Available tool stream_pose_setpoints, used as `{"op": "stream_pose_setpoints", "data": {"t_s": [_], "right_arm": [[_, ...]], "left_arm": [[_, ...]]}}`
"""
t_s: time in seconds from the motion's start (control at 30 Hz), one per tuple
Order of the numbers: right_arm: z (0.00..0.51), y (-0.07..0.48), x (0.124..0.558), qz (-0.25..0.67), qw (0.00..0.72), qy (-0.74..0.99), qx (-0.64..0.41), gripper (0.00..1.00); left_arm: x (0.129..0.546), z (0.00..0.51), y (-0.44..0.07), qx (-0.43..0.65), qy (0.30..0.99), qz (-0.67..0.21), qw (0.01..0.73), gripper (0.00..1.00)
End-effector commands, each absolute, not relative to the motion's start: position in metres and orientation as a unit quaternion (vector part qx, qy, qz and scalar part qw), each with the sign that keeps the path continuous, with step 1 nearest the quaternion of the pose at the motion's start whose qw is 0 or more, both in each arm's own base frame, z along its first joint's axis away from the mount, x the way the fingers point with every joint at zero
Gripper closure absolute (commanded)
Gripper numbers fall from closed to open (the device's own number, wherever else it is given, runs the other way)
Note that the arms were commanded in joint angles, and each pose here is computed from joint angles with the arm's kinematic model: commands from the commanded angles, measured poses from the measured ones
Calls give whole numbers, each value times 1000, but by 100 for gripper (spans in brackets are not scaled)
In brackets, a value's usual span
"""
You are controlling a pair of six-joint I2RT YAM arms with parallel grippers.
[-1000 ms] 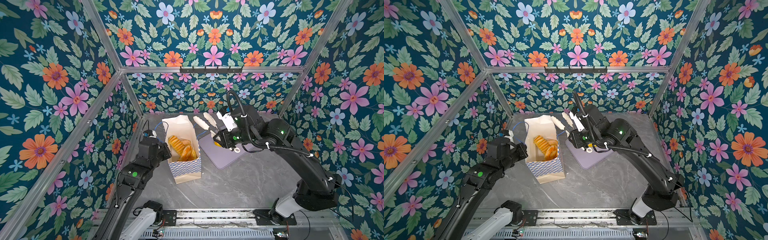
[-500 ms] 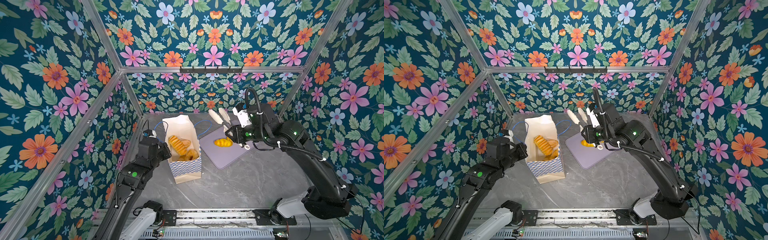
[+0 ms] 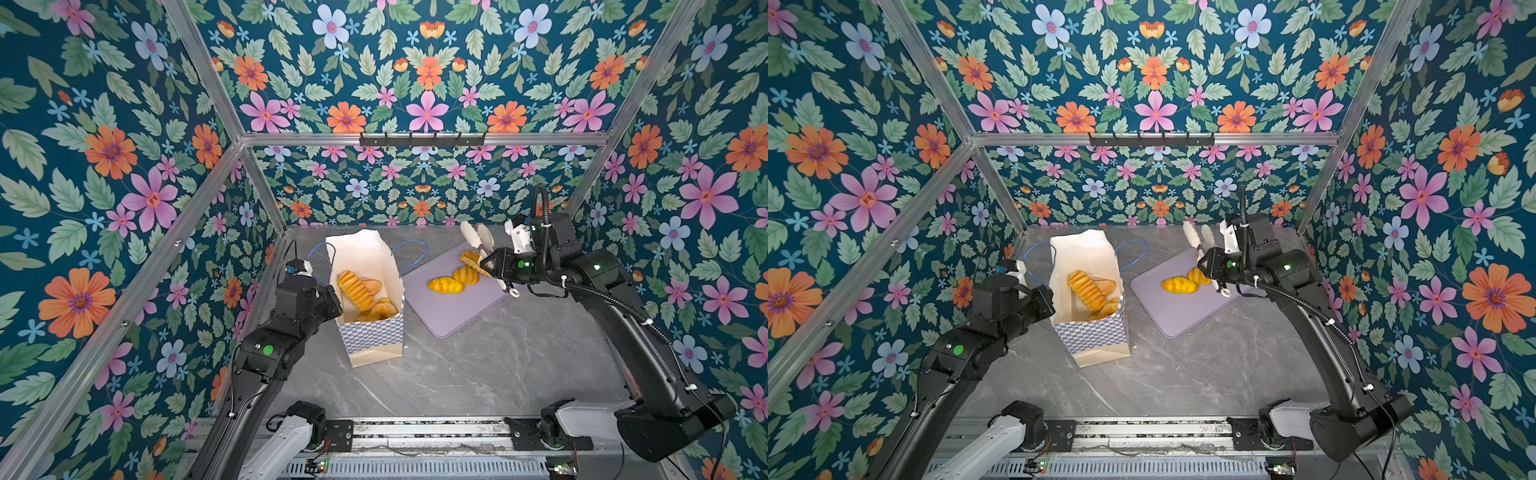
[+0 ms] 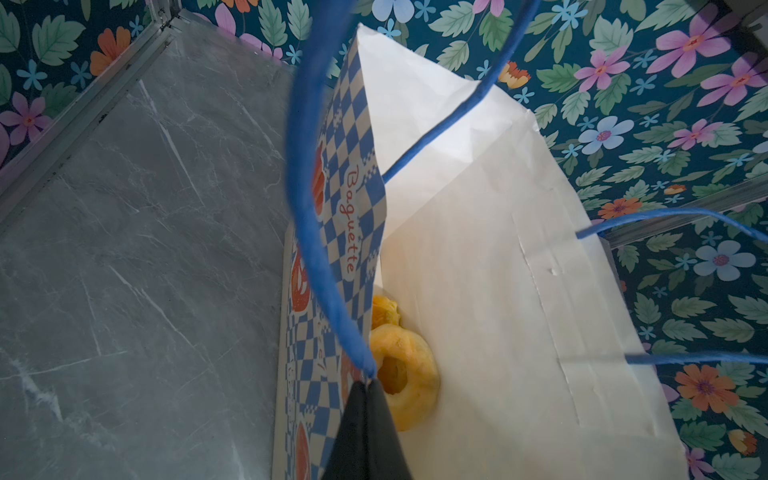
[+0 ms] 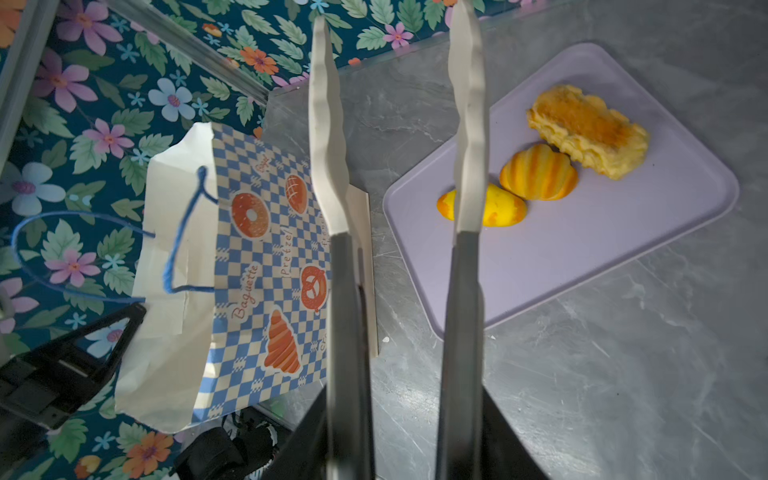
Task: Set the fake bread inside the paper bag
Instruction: 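Raise the tongs out of the bag and move them over the tray, then lower the tongs toward the flaky pastry on the tray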
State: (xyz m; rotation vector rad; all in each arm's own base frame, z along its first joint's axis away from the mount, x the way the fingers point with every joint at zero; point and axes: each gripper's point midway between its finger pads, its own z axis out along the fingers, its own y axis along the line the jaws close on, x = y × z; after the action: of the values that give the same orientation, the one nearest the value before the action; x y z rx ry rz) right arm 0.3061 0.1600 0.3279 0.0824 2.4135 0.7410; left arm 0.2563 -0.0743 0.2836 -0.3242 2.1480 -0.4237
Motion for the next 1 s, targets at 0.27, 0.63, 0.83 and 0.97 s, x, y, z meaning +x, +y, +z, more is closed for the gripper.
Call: {"op": "stream_pose_setpoints", "data": {"t_s": [0.27,0.63,0.83,0.97], "right_arm": [[286,123,332,337,278,890,133,56],[227,77,354,361,238,872,231,56],[192,64,366,371,208,865,265,57],[178,61,372,368,199,866,274,57]], "left_arm": [[256,285,-74,-130,866,-170,452,97],[257,283,-75,-128,867,-170,450,96],[257,281,-75,-128,868,-170,448,96],[256,281,-74,-128,868,-168,449,96]]}}
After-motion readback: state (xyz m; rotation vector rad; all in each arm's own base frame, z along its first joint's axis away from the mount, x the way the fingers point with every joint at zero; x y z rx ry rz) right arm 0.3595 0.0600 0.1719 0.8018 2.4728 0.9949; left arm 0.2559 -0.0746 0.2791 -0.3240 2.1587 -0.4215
